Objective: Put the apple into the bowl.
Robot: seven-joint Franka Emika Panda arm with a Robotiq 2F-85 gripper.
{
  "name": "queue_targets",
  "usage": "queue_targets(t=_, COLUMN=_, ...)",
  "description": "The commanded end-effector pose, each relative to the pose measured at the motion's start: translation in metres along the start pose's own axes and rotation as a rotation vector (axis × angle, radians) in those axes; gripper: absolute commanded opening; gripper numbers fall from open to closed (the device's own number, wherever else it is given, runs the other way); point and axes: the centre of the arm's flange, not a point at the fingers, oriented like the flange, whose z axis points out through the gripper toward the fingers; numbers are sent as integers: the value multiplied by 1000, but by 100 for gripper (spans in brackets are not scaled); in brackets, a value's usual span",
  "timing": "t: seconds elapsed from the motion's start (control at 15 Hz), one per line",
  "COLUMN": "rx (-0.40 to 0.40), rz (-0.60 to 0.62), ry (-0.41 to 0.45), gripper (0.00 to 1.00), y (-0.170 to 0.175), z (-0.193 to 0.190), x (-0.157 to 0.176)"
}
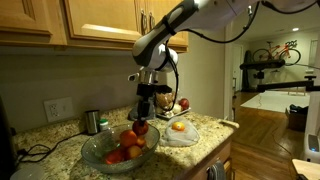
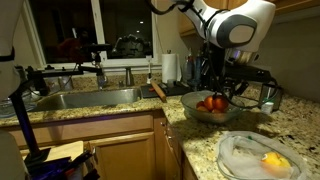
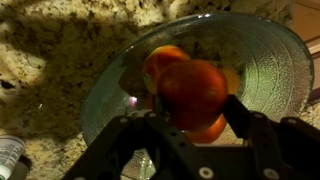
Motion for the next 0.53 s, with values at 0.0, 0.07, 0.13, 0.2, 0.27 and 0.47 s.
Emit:
queue_targets(t=0.0, rx=9, rz=-13, ry=11, gripper=38, y=14, z=0, x=7)
queue_targets(t=0.07, rx=7, rz=-13, ry=12, gripper=38, y=15, z=-1, x=8)
queue_targets(t=0.13, rx=6, rz=-14, ry=12, gripper=38, y=15, z=-2, x=8)
queue_targets(t=0.2, rx=7, rz=-12, ry=10, gripper=46, y=15, z=-3, x=8)
queue_targets(t=0.27, rx=7, rz=-9, ry=9, gripper=86, y=15, z=-4, x=8)
queue_targets(t=0.47, rx=4, rz=-5, ry=11, gripper=96, y=15, z=-6, x=6)
